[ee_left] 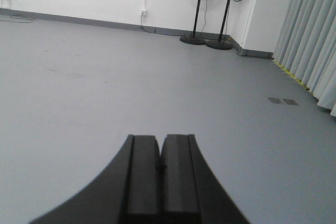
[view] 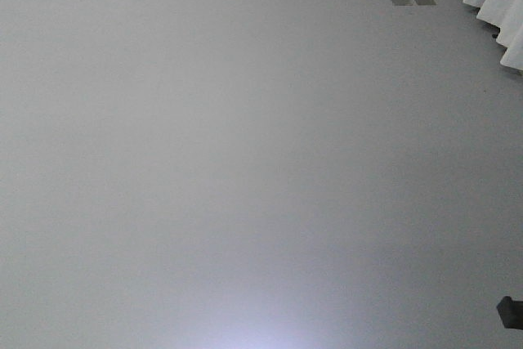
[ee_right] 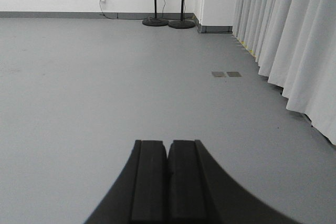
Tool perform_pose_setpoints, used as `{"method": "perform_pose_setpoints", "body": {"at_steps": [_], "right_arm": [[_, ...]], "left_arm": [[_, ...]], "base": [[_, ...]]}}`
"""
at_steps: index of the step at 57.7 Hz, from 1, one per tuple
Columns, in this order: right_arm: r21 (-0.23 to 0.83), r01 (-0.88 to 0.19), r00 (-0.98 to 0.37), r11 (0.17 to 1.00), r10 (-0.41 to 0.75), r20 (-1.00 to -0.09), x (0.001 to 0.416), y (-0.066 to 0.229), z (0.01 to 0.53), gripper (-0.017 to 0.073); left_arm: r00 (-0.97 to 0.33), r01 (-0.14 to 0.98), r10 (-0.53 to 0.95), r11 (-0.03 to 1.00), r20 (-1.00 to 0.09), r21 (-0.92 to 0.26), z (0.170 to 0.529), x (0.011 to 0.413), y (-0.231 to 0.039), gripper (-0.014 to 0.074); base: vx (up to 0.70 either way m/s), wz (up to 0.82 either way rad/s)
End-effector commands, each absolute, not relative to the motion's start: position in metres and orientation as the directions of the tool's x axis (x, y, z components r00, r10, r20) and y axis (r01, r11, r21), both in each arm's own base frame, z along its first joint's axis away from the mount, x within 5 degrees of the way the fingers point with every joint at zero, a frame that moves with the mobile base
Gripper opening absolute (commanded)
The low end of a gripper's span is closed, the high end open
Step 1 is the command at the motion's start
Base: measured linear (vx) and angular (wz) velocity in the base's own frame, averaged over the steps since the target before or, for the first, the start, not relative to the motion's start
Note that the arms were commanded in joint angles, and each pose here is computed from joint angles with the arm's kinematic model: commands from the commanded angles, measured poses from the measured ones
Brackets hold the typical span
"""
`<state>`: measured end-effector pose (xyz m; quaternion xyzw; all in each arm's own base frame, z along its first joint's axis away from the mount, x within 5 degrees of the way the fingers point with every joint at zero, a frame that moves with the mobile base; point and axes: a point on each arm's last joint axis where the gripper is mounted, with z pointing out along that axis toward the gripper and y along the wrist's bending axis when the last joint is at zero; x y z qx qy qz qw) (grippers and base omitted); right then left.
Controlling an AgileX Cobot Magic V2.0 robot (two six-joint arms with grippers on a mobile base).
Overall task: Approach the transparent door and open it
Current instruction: 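Drive the base forward and turn toward the glass door area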
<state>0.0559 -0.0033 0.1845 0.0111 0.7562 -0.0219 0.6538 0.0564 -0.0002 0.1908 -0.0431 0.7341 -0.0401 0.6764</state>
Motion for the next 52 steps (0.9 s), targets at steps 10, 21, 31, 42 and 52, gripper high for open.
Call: {"method": "perform_pose_setpoints", "body": {"at_steps": [10, 21, 31, 42, 52], "right_arm": [[-0.027, 0.038, -0.062, 0.999, -0.025, -0.998, 0.0562, -0.0026, 0.1880, -0.0008], [-0.027, 0.038, -0.062, 0.999, -0.025, -0.998, 0.0562, -0.0026, 0.1880, -0.0008], [-0.027, 0.038, -0.062, 0.999, -0.025, -0.998, 0.0562, -0.0026, 0.1880, -0.0008], [-0.027, 0.038, -0.062, 0.999, -0.025, -0.998, 0.0562, -0.0026, 0.1880, -0.0008], [-0.027, 0.038, -0.062, 0.999, -0.025, -0.998, 0.0562, -0.0026, 0.1880, -0.0008]], "left_arm": [[-0.024, -0.001, -0.132, 0.991, -0.991, -0.132, 0.1901, 0.0574, -0.0002, -0.0006], [-0.024, -0.001, -0.132, 0.991, -0.991, -0.132, 0.1901, 0.0574, -0.0002, -0.0006], [-0.024, -0.001, -0.132, 0.991, -0.991, -0.132, 0.1901, 0.0574, -0.0002, -0.0006], [-0.024, -0.001, -0.132, 0.991, -0.991, -0.132, 0.1901, 0.0574, -0.0002, -0.0006], [-0.024, -0.001, -0.132, 0.991, -0.991, -0.132, 0.1901, 0.0574, -0.0002, -0.0006]], "base": [[0.00, 0.00], [0.00, 0.00], [0.00, 0.00], [0.03, -0.01], [0.10, 0.00]]}}
